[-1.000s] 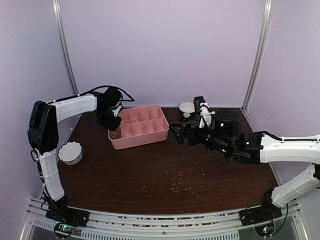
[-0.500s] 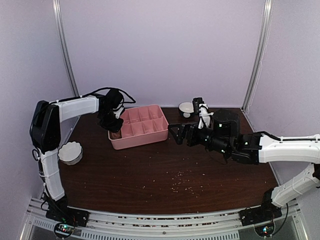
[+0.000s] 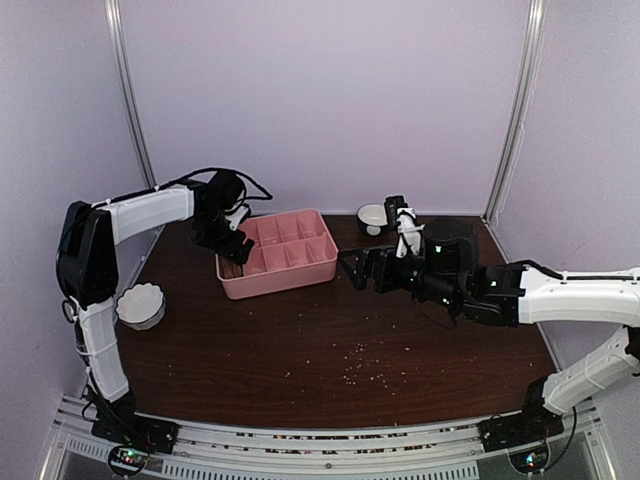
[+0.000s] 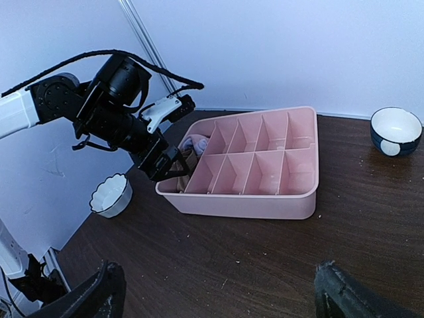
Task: Roll the socks
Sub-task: Place the sock in the storage box, then reset both arms
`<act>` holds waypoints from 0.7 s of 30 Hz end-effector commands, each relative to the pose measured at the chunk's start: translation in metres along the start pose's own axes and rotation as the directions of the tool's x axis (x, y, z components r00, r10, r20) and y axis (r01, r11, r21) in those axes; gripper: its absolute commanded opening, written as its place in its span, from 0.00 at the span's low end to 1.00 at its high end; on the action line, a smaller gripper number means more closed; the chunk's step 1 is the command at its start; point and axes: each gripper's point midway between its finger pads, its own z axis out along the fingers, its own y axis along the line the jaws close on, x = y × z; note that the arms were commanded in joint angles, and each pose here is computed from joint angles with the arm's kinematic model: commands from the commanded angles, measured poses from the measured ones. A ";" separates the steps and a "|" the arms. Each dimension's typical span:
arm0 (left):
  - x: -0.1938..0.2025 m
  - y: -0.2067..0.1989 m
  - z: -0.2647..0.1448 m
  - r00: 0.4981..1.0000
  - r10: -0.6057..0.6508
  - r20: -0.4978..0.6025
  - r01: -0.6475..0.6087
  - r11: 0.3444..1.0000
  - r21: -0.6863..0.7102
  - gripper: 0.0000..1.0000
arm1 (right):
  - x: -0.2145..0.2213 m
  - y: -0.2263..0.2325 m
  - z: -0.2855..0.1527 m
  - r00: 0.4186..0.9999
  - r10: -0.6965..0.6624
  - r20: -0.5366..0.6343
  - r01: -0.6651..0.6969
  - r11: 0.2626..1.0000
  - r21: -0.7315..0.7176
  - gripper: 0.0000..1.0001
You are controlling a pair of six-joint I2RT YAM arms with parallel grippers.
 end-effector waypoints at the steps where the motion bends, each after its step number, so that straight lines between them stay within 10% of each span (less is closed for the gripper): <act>1: -0.019 0.009 -0.047 0.995 0.022 0.094 -0.022 1.000 0.003 0.98 | -0.026 -0.005 -0.009 0.999 -0.009 0.047 0.007 0.999 0.046 1.00; 8: -0.022 0.039 -0.134 0.965 0.087 0.246 -0.083 0.996 -0.025 0.98 | -0.037 -0.039 -0.022 0.998 -0.042 0.036 0.035 0.982 0.187 1.00; 13: -0.002 0.100 -0.165 0.849 0.040 0.527 0.015 0.995 -0.100 0.98 | -0.048 -0.109 -0.047 0.998 -0.062 0.010 0.051 0.902 0.429 1.00; 16: 0.025 0.132 -0.154 0.757 -0.013 0.653 0.098 0.991 -0.093 0.98 | -0.045 -0.159 -0.064 0.998 -0.063 -0.008 0.056 0.813 0.580 1.00; 21: 0.074 0.145 -0.081 0.802 -0.052 0.595 0.135 0.986 -0.096 0.98 | -0.028 -0.232 -0.092 1.000 -0.003 -0.023 0.019 0.677 0.736 1.00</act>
